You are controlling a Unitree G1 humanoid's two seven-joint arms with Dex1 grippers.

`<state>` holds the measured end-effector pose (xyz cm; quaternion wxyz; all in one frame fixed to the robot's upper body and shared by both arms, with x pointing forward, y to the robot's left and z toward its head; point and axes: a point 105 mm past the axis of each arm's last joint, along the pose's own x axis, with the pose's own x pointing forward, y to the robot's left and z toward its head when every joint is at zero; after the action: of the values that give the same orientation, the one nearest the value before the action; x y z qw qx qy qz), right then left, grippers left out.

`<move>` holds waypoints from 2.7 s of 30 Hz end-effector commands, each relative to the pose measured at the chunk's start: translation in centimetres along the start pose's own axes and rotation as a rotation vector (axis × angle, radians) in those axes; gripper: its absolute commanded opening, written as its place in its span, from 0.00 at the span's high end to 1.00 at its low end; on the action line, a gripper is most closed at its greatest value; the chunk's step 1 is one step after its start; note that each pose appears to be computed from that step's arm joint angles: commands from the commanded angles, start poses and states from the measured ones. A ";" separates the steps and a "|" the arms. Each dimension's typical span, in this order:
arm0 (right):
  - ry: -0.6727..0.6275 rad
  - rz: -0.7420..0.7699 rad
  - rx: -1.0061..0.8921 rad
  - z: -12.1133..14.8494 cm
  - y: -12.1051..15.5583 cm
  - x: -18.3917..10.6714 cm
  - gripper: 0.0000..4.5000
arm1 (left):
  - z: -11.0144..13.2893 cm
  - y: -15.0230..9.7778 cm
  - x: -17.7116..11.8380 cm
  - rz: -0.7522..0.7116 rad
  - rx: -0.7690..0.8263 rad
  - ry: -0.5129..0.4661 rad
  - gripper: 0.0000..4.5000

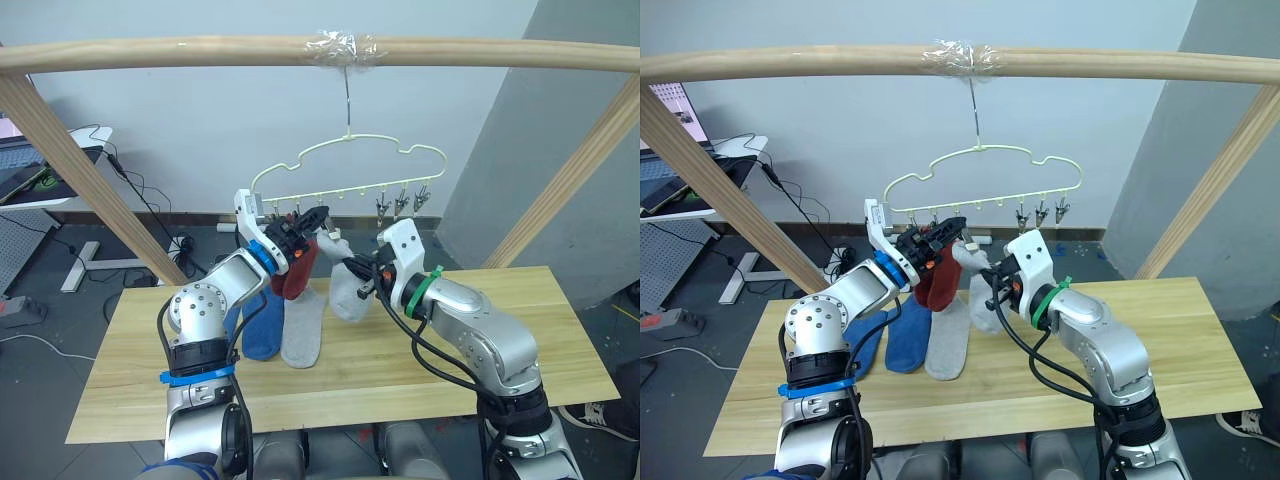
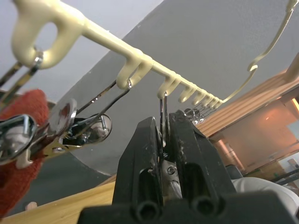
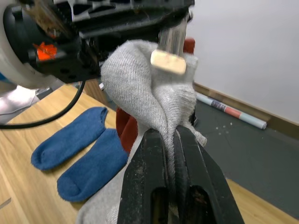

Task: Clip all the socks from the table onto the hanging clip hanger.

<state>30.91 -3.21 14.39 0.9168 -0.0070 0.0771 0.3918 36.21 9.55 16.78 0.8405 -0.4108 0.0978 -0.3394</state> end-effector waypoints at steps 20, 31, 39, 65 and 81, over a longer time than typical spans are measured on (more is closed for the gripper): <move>0.000 -0.060 -0.057 -3.6 -2.4 2.3 0.87 | -2.6 -1.3 -7.1 0.072 0.733 0.174 0.16; 0.016 -0.124 -0.019 -4.9 -4.0 -1.5 0.09 | -3.9 -1.2 -10.8 -0.029 0.783 0.145 0.16; -0.178 -0.333 -0.063 0.4 -6.4 -3.3 0.00 | -3.9 -1.3 -10.6 -0.017 0.843 0.076 0.16; -0.341 -0.449 -0.040 4.9 -9.6 1.2 0.21 | -2.9 -3.3 -8.4 -0.072 0.914 -0.035 0.16; -0.351 -0.466 0.036 5.4 -10.4 2.2 0.34 | -2.9 -3.4 -8.2 -0.070 0.914 -0.040 0.16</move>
<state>40.51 -8.30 16.65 0.9840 0.0506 -0.0407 0.1658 27.36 11.99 15.48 0.9294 -0.0104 -0.0690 -0.3625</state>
